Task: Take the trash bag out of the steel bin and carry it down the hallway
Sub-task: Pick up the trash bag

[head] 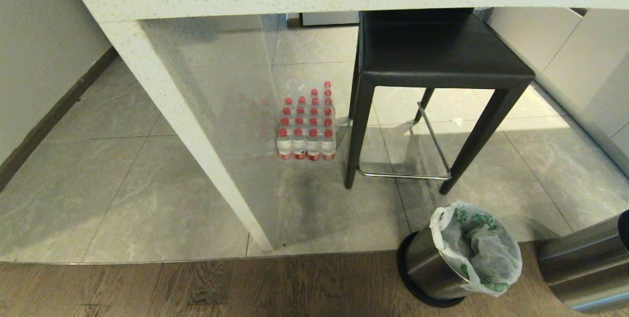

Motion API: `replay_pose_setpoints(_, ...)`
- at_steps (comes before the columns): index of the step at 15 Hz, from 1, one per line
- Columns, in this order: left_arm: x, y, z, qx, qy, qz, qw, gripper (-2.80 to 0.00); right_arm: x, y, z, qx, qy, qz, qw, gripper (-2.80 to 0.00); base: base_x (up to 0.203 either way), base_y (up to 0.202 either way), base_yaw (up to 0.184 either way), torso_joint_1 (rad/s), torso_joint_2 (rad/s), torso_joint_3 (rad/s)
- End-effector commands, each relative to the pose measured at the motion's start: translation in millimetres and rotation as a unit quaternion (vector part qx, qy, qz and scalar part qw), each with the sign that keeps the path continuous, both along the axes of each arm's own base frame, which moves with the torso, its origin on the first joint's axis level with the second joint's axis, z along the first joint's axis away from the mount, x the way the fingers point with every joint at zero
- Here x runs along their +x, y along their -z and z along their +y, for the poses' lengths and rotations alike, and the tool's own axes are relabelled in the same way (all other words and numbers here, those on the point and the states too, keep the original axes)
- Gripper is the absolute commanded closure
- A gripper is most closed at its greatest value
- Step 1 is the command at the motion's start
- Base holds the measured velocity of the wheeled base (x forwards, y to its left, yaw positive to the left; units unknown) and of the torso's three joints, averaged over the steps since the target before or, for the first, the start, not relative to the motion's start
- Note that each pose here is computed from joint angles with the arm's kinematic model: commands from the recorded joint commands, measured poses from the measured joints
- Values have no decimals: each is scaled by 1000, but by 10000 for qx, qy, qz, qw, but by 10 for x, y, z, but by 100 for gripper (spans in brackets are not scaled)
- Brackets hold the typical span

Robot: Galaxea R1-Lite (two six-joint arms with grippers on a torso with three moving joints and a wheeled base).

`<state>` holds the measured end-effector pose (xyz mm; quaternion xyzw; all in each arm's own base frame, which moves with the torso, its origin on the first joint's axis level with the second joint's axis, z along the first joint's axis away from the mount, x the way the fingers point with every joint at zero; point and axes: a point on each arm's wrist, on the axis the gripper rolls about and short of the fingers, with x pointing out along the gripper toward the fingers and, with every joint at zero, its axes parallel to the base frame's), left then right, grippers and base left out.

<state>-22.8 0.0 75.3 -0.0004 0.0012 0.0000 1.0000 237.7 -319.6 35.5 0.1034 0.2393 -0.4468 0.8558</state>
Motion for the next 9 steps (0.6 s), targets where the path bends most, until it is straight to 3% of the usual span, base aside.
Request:
replay_pose_setpoints(1, 0, 1, 0, -3, -7, 4, 10000, 0, -80, -500, 490, -43, -364, -104, 9993, -160, 0, 0, 0, 0, 0, 0)
replay_pose_setpoints(2, 0, 1, 0, -3, 0, 3, 10000, 0, -89, -566, 764, 155, -661, 12, 9977, 0, 0, 0, 0, 0, 0, 0)
replay_pose_setpoints(5, 0, 1, 0, 1, 0, 0, 10000, 0, 35, -647, 1644, 666, -1879, 601, 9781, 0, 0, 0, 0, 0, 0, 0)
replay_pose_setpoints(9, 0, 1, 0, -3, 0, 3, 10000, 0, -93, -730, 2543, 723, -3161, 1329, 9366, 0, 0, 0, 0, 0, 0, 0)
